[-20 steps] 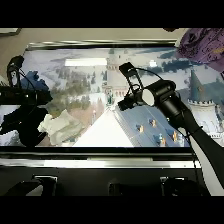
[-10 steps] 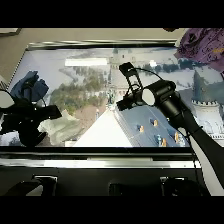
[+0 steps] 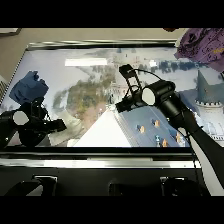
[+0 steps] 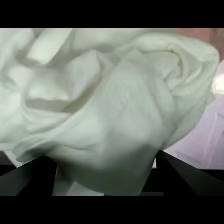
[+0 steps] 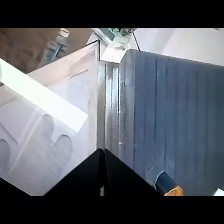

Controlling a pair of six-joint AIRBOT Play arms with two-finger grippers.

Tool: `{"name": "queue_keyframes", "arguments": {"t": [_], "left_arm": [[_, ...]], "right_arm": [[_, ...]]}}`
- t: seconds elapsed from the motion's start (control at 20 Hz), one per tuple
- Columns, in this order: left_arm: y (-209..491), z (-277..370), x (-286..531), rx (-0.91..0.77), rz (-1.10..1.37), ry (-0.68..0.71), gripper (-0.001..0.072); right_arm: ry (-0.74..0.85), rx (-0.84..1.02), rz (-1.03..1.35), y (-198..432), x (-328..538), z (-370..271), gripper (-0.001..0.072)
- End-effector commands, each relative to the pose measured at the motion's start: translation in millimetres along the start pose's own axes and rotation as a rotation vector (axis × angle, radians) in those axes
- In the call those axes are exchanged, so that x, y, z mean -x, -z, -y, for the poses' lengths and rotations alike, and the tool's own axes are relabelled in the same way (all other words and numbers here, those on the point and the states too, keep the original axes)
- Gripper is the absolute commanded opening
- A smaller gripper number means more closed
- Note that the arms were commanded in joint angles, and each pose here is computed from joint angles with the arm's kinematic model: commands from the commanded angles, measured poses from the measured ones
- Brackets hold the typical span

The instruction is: Fold the clothes and pants, and hang the long-sleeved shirts on hangers.

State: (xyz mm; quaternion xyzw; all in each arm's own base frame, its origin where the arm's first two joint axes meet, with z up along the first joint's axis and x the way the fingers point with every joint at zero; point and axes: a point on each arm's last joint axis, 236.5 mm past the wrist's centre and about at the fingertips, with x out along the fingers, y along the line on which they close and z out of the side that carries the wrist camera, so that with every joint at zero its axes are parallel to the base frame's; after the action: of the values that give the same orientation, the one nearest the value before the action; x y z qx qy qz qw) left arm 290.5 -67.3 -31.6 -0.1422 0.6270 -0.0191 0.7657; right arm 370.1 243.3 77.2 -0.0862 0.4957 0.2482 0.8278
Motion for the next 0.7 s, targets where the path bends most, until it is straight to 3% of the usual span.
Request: {"name": "queue_keyframes", "arguments": {"t": [0.0, 0.15, 0.2, 0.25, 0.3, 0.45, 0.65], "left_arm": [[-22.9, -0.2, -11.7, 0.030, 0.103, 0.013, 0.0720], [-19.1, -4.5, -33.5, 0.041, 0.053, -0.002, 0.0694], [-14.8, -1.9, -39.3, 0.050, 0.027, 0.007, 0.0461], [-11.2, 3.9, -43.8, 0.053, 0.007, 0.025, 0.0161], [-9.2, 13.0, -46.8, 0.051, -0.002, 0.052, 0.0016], [-5.2, 57.7, -47.5, 0.001, 0.005, 0.169, 0.0017], [2.1, 137.1, -44.9, -0.051, 0.062, 0.327, 0.0016]], "right_arm": [[-0.030, -0.015, -0.005, 0.9, 0.5, -7.4, 0.0026], [-0.036, -0.018, -0.005, 1.0, 0.6, -8.7, 0.0026], [-0.038, -0.019, -0.006, 1.1, 0.6, -9.4, 0.0026], [-0.043, -0.022, -0.010, 2.1, 0.7, -10.6, 0.0026], [-0.051, -0.026, -0.026, 5.8, 0.8, -12.5, 0.0026], [-0.036, -0.048, -0.081, 18.8, 1.9, -9.3, 0.0026], [0.103, -0.105, -0.148, 38.7, 17.2, 21.2, 0.0026]]}}
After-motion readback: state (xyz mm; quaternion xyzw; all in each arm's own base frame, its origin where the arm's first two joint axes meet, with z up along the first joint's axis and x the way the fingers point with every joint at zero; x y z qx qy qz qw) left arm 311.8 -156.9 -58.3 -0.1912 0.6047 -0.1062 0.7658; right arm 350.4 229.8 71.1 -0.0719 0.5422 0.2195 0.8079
